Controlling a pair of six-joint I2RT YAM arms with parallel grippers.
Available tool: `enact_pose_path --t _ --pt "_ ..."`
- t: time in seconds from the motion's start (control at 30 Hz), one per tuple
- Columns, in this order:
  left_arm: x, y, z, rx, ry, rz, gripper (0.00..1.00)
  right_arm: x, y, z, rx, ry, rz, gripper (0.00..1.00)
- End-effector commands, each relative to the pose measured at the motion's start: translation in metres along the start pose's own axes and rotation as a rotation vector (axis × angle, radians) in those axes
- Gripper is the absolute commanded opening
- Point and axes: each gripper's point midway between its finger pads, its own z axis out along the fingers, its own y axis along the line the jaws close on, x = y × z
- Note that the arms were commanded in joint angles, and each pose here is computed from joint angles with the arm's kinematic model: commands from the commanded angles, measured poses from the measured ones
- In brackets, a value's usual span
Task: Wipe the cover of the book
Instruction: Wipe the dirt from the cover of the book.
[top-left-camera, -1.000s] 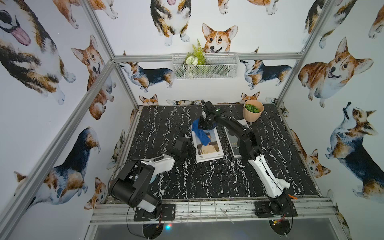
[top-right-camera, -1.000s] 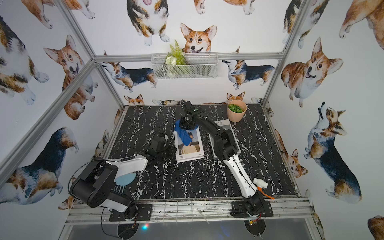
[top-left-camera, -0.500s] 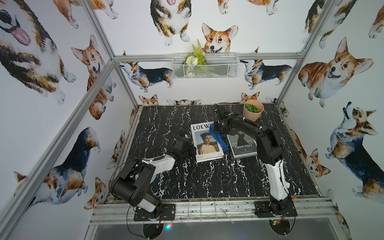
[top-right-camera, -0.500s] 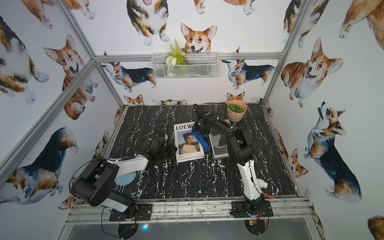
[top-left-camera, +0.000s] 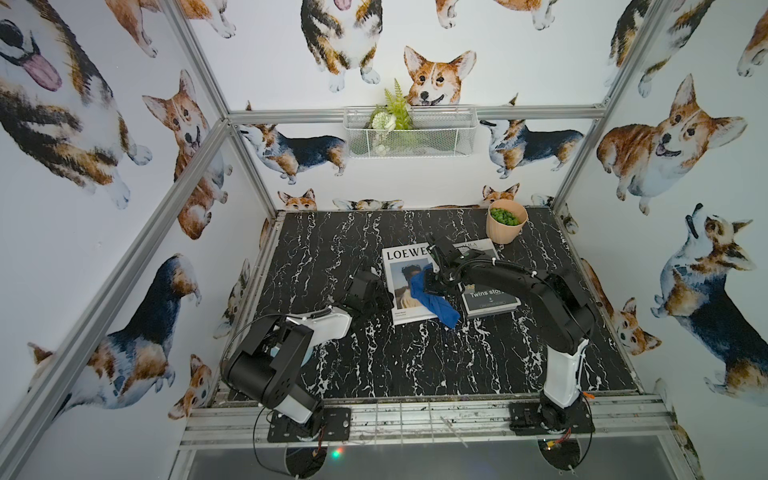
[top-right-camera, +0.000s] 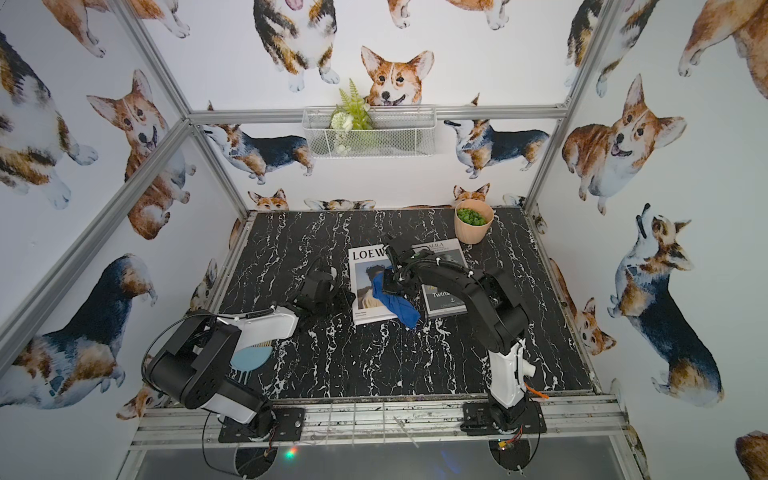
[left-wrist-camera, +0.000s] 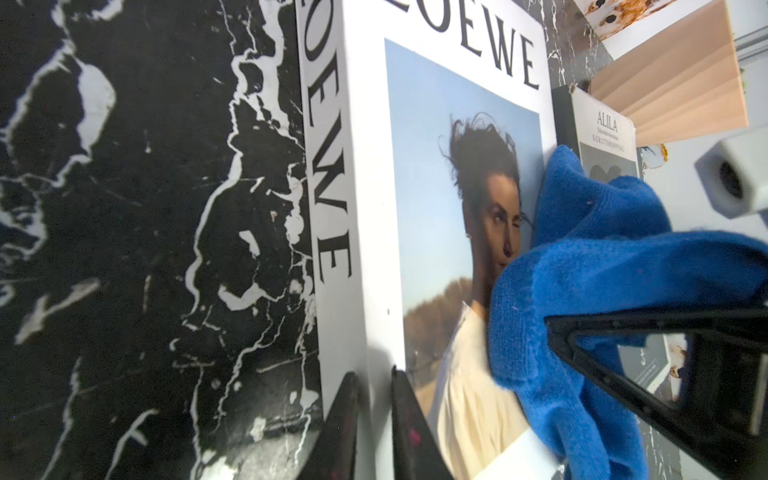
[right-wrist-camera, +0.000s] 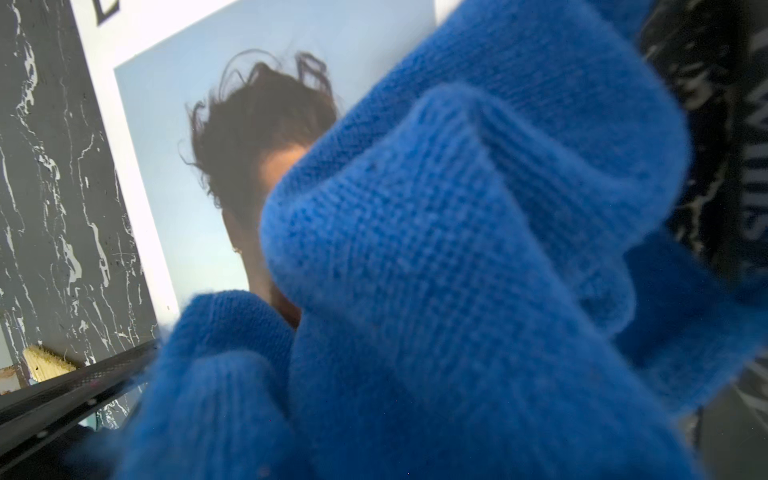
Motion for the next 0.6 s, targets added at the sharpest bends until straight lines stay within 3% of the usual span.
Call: enact_pose_path --t 0.0,0.3,0.43,0.57 --pt "0.043 0.049 -0.004 -0.198 0.158 -0.029 0.18 0.039 -0.025 0.007 0.127 0.153 0.05 0.0" --pt "0.042 0.05 -0.008 -0.207 0.152 -0.025 0.18 0.058 0.028 0.018 0.035 0.199 -0.005 0.0" --pt "0.044 0.052 -0.01 -0.212 0.15 -0.026 0.18 0.06 0.002 0.009 0.098 0.182 -0.023 0.0" --pt "0.046 0.055 -0.012 -0.216 0.154 -0.022 0.18 0.051 -0.048 -0.005 0.141 0.156 0.078 0.0"
